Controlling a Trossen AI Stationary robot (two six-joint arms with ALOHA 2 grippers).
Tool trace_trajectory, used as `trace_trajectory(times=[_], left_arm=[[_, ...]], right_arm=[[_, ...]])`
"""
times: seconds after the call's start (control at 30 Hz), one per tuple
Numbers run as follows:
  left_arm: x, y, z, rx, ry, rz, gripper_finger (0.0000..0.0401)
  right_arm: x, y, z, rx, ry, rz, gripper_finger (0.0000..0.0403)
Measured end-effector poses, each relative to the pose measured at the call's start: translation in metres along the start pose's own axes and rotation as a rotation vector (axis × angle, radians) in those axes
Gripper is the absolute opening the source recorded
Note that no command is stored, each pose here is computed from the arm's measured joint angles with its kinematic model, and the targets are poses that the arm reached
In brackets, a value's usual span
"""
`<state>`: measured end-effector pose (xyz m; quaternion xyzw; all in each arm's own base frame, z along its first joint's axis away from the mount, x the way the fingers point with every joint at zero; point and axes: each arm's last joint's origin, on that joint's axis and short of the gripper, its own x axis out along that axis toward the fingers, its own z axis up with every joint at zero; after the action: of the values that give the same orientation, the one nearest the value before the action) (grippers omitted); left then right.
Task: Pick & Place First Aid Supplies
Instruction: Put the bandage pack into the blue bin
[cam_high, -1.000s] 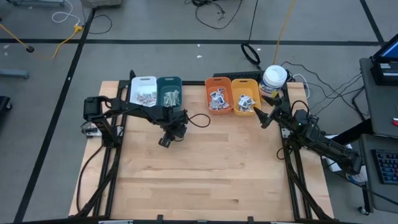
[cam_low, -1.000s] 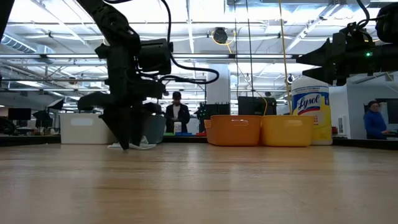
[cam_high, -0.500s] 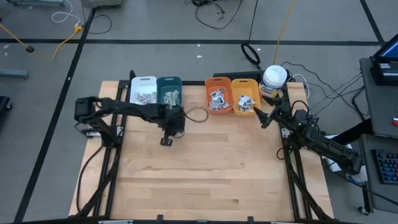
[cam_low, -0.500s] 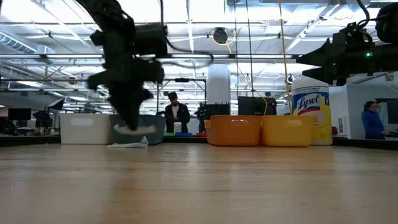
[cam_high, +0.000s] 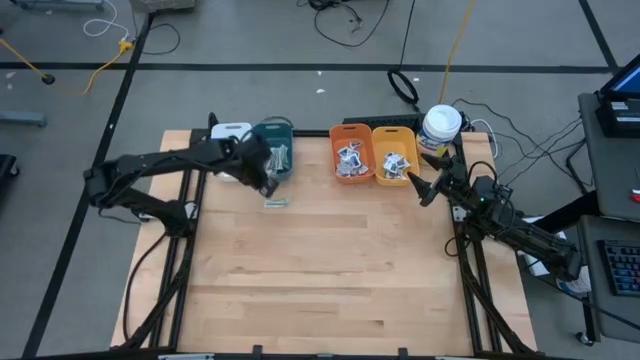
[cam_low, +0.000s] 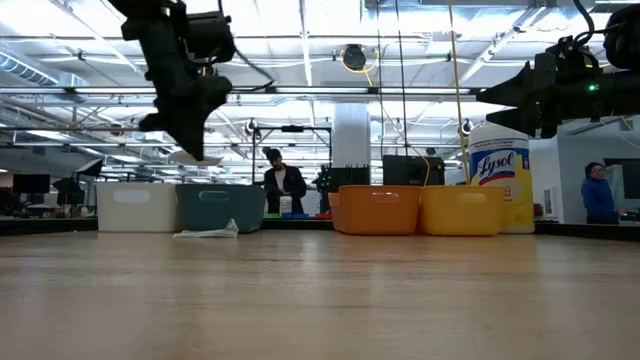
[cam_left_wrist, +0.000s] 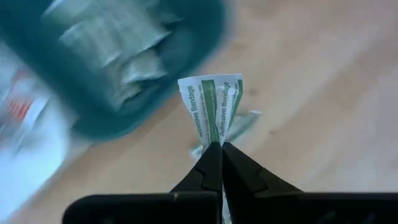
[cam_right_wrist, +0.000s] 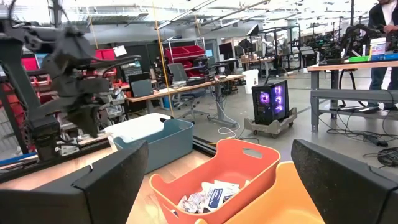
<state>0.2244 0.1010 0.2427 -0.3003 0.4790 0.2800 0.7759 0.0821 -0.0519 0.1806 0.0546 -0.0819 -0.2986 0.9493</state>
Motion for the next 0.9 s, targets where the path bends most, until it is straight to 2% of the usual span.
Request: trace_trajectory(times=[0.13, 0.27, 0.47, 0.9], left_arm=[[-0.005, 0.021, 0.004, -0.237, 0.005, 0.043, 0.0002], [-0.007, 0.036, 0.009, -0.386, -0.009, 0.068, 0.0001], [0.002, 0.051, 0.033, -0.461, 0.028, 0.120, 0.0001], [0.014, 0.074, 0.101, -0.485, 0.057, 0.162, 0.0000]], right_arm=[[0.000, 0.000, 0.000, 0.000, 0.000, -0.001, 0.0392], [0.000, 0.000, 0.000, 0.000, 0.000, 0.000, 0.0392], [0.000, 0.000, 0.000, 0.000, 0.000, 0.000, 0.0392], [0.000, 0.000, 0.000, 0.000, 0.000, 0.000, 0.0392]])
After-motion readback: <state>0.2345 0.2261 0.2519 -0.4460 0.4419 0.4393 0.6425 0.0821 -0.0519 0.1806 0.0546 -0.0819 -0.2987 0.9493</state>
